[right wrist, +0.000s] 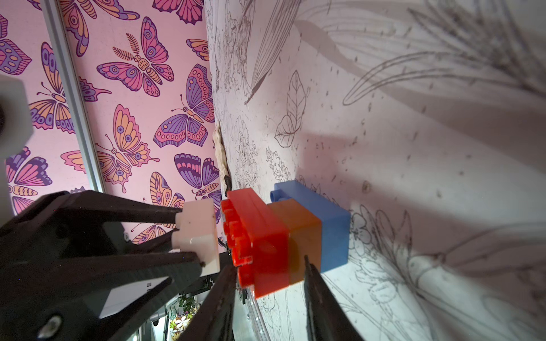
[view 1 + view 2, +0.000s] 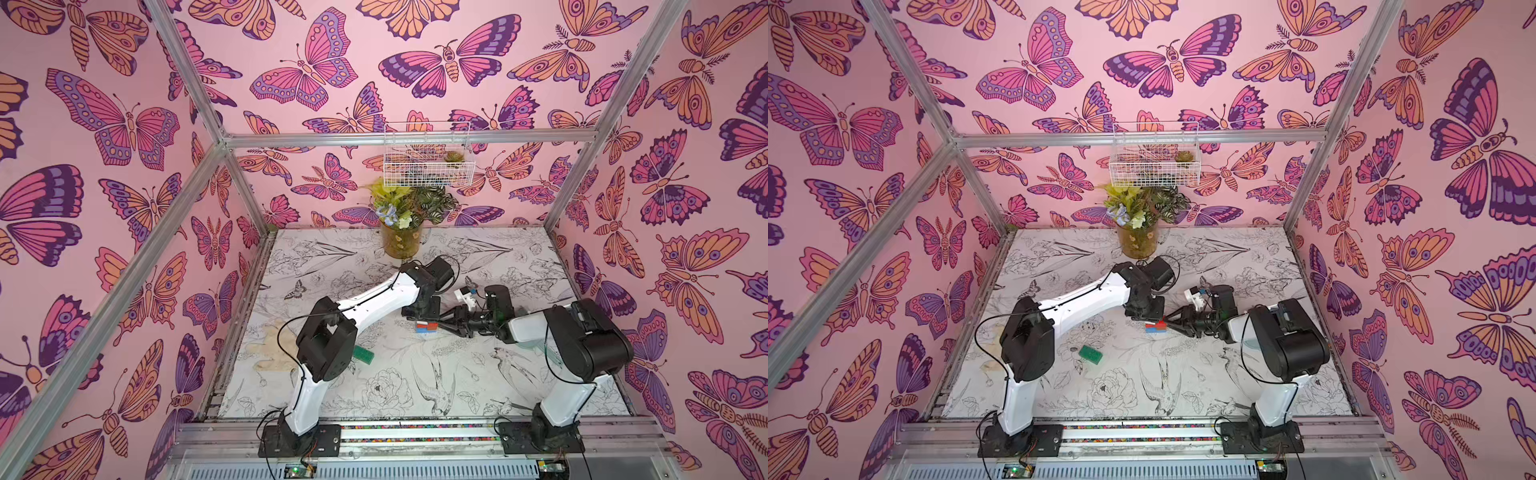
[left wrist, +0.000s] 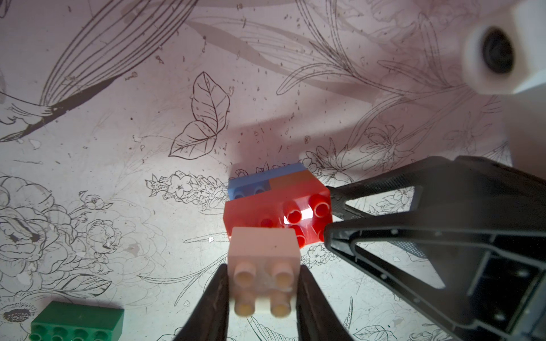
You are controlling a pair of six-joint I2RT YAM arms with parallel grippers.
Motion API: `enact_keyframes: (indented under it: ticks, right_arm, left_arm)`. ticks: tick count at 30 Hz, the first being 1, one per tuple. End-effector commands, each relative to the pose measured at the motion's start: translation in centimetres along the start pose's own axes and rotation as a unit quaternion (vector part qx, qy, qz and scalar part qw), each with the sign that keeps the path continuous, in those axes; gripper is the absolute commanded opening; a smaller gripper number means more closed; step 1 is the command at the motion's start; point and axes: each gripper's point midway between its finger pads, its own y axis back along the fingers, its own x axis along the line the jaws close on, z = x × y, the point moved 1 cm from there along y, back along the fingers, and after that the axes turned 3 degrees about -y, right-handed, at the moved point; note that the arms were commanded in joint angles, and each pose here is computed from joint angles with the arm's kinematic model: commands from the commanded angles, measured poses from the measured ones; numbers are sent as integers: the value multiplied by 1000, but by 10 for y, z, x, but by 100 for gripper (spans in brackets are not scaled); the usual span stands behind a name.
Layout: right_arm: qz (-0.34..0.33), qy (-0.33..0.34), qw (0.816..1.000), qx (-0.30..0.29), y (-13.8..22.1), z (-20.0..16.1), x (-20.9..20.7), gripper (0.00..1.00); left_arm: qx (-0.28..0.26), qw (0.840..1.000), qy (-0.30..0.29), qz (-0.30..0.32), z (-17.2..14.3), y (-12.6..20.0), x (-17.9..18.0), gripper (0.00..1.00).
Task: Assemble the number 5 with lego
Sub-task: Assemble the lego brick with the lego brick.
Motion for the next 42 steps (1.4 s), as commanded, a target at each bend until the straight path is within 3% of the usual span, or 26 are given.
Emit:
enact_keyframes:
  ticks: [1, 42]
  right_arm:
    - [6, 5, 1000, 0, -4, 3, 4, 40]
    - [-3, -10, 1000, 5, -13, -3, -14, 36]
  left_arm:
    - [19, 999, 15, 25, -7, -7, 14, 25]
    - [40, 998, 35, 24, -10, -25, 14, 26]
